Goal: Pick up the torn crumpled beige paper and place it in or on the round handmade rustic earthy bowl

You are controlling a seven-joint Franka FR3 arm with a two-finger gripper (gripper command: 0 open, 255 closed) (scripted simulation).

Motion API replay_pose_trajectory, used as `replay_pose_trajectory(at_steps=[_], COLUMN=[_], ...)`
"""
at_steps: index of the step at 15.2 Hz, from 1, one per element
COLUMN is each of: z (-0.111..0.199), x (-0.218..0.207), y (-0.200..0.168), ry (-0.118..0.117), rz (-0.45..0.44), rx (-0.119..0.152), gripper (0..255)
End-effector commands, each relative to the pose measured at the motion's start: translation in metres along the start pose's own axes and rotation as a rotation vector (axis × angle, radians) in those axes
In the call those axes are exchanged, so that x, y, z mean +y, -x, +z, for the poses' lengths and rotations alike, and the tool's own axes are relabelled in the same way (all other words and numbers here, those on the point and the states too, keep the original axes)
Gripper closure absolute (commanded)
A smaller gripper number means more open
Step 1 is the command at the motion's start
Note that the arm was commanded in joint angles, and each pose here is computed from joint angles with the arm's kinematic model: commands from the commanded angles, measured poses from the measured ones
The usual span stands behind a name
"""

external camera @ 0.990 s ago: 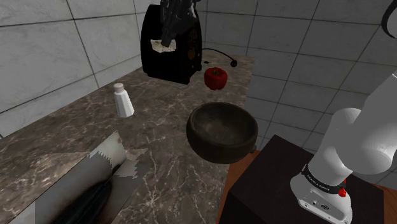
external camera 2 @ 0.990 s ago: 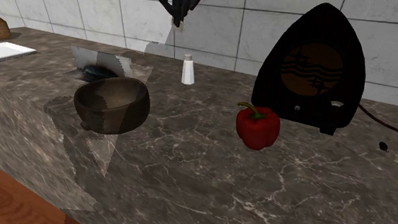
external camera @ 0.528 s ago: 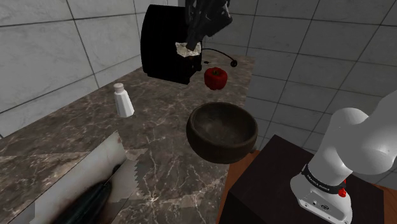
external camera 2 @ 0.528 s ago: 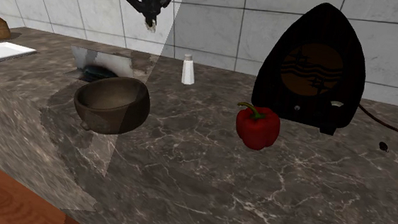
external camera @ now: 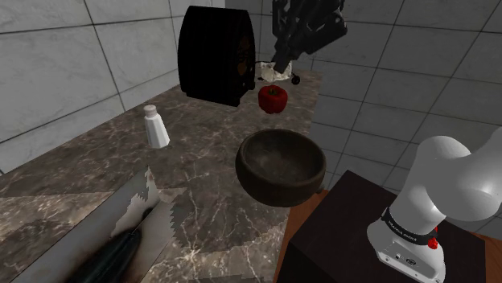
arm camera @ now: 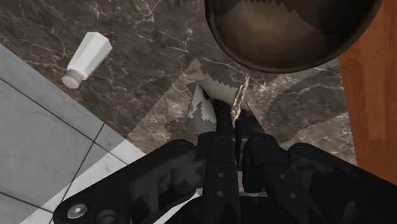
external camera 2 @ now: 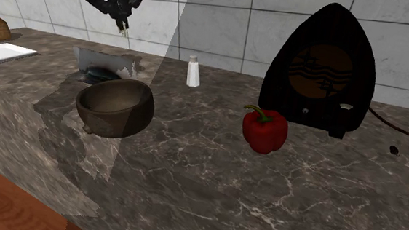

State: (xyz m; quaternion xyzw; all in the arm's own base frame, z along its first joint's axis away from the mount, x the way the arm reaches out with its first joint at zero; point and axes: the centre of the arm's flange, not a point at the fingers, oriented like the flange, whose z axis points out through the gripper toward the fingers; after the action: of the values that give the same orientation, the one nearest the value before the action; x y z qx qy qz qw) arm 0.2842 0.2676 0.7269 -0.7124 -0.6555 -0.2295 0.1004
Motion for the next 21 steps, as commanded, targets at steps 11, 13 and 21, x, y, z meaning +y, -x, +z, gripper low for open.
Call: replay_pose_trajectory(at_steps=[11,13,21], z=[0.053,0.066,0.066], x=[-0.012,-0.014,-0.014], y=[0.03,0.036,0.036], ry=[0.0,0.0,0.0], rz=[0.001,0.001,0.001], rx=[0.0,0.0,0.0], gripper=[255,255,255])
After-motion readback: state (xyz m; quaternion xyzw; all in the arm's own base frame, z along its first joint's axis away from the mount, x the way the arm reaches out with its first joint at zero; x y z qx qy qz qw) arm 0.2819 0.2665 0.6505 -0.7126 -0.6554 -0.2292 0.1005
